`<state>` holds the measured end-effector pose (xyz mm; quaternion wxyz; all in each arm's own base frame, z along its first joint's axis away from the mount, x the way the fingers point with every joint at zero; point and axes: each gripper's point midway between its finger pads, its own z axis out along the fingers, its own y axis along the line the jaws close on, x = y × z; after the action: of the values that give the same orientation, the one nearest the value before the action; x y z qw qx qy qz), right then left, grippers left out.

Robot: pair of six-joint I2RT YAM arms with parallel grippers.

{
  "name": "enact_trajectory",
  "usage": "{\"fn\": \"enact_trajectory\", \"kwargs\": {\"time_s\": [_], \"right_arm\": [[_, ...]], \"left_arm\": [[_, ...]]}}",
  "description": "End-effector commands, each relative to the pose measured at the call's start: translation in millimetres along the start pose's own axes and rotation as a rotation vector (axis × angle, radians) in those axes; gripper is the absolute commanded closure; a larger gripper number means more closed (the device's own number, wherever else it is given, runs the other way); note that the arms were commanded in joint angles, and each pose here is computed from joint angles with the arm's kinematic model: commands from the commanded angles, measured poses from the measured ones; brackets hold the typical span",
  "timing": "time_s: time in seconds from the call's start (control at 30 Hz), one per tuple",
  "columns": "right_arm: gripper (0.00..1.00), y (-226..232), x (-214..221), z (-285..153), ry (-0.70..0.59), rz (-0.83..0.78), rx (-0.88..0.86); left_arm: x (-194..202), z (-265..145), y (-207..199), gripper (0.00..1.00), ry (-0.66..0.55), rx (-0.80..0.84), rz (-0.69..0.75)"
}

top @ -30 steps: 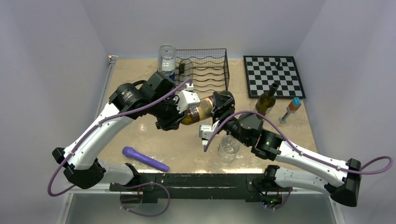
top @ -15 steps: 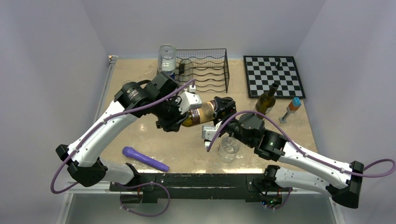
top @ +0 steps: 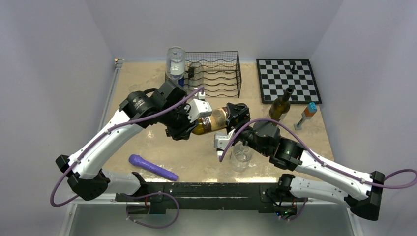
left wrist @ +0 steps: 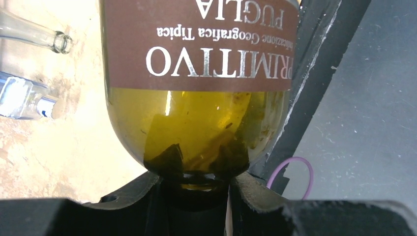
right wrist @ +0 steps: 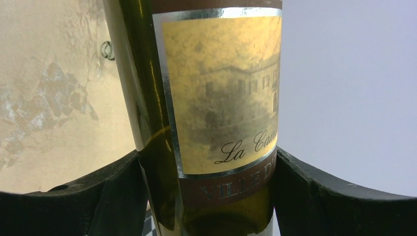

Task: Put the wine bottle on the wine rack

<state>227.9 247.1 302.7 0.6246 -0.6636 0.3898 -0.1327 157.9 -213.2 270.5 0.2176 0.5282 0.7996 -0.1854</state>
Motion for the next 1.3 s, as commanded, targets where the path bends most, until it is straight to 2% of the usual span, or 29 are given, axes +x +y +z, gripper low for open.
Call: {"fn": "enact_trajectory", "kwargs": {"time_s": [0.0,0.07,0.2,0.3,0.47,0.77,0.83,1.0,1.13,1.27], "right_arm": [[0.50,-88,-39,-22,-0.160,0.068,0.308],[0.37,-86,-38,-21,-0.156,0.044,0.312],[0.26,-78,-39,-19,-0.166,0.024,0.296],[0.02,-71,-38,-16,-0.162,-0.009,0.280],[0.01,-63,-36,-8,-0.133,-0.098,0.253],[0.01,-71,-33,-16,-0.120,-0.091,0.289],[0.02,-77,-33,-21,-0.121,-0.060,0.306],[0.06,-104,-35,-39,-0.138,0.158,0.346],[0.09,-134,-26,-57,-0.095,0.455,0.421],[0.12,-137,-20,-68,-0.073,0.640,0.423]], "left_arm": [[-19,9,18,1.00,-0.123,-0.107,0.022],[-20,9,18,1.00,-0.134,-0.116,0.015],[-30,-1,25,1.00,-0.208,-0.170,0.012],[-42,-15,36,1.00,-0.281,-0.253,-0.016],[-55,-30,48,1.00,-0.337,-0.336,-0.098],[-52,-43,73,1.00,-0.342,-0.495,-0.207],[-47,-42,81,1.00,-0.329,-0.543,-0.272],[-35,-21,84,1.00,-0.312,-0.548,-0.419],[-27,3,76,1.00,-0.330,-0.484,-0.503],[-18,34,65,1.00,-0.326,-0.405,-0.580]]}}
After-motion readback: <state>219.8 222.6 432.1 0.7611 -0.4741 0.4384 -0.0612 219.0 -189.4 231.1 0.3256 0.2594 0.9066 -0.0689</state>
